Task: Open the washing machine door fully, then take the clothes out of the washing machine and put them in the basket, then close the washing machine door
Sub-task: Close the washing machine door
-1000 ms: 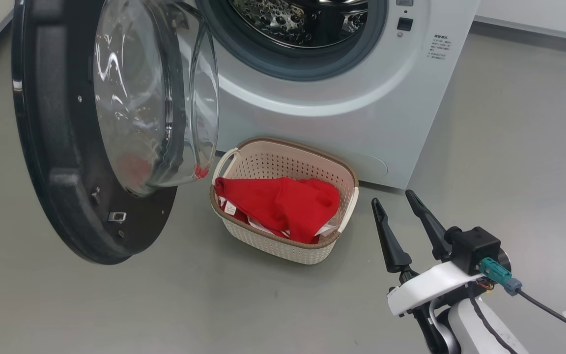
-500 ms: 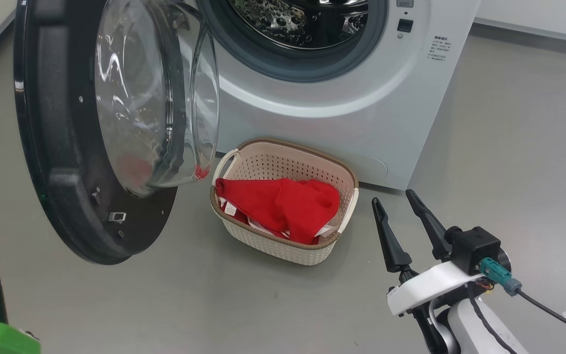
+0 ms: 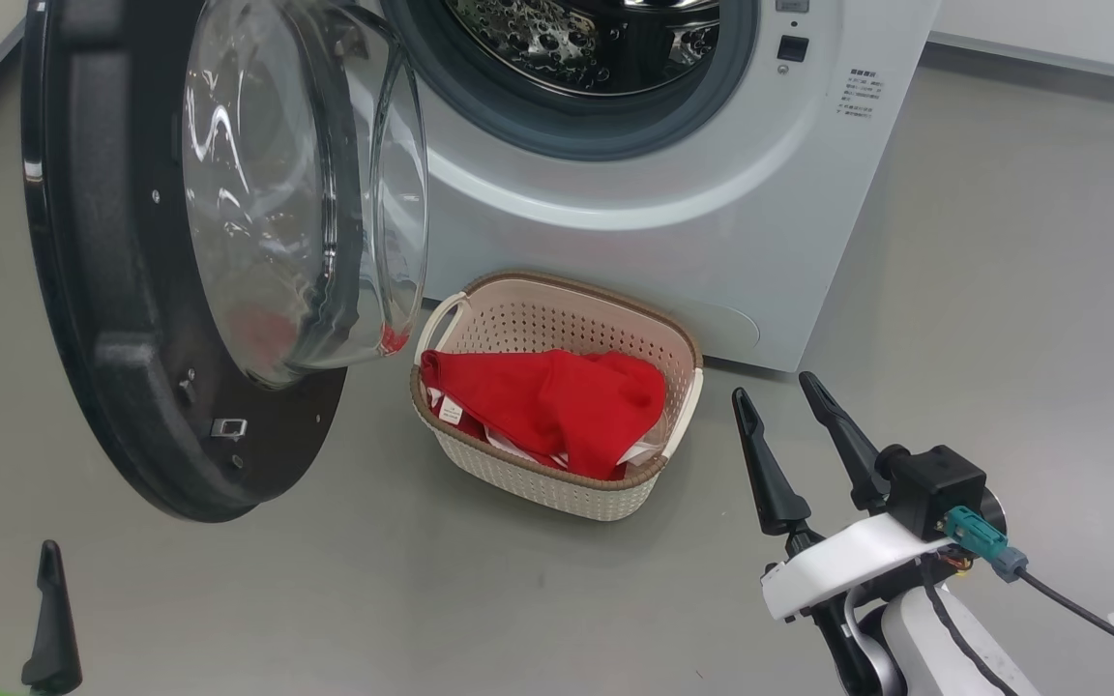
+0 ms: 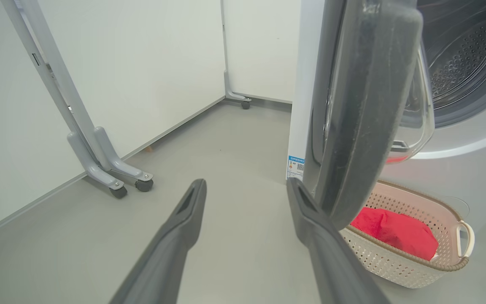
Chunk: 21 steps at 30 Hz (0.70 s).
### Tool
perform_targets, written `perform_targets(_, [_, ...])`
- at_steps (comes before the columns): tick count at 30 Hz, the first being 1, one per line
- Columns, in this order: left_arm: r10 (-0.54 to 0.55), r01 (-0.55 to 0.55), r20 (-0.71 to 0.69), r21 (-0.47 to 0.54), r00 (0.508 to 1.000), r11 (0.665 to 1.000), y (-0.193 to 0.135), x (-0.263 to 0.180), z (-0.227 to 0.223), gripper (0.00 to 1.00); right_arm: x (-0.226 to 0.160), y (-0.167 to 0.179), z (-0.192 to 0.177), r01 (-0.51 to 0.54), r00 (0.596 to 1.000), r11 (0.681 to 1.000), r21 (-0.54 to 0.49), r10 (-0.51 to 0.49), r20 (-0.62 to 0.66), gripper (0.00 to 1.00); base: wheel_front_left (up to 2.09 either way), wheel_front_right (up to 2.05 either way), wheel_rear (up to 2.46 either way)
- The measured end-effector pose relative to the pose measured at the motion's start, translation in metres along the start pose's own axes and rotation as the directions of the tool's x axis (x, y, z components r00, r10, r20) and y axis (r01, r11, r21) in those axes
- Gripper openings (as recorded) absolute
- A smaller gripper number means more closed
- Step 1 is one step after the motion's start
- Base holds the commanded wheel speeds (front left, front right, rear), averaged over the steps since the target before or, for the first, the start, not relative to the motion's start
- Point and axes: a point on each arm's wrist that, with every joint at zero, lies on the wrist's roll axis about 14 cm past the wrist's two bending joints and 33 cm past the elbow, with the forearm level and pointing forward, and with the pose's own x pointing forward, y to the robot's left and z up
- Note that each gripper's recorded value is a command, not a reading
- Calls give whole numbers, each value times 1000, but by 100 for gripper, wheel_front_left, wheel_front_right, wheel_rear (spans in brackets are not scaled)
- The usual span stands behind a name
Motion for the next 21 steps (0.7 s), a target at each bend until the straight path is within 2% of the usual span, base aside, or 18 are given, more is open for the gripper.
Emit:
perform_targets(10, [-19,18,9,58,1000,998,-4,-2,-7,100,0,0,0,-1,1000,1000,1,1,-1,100,0,0,0])
perform_targets(21, [-27,27,4,73,1000,997,-6,-4,-12,100,0,1,1,-1,1000,1000,0,1,2,100,0,0,0])
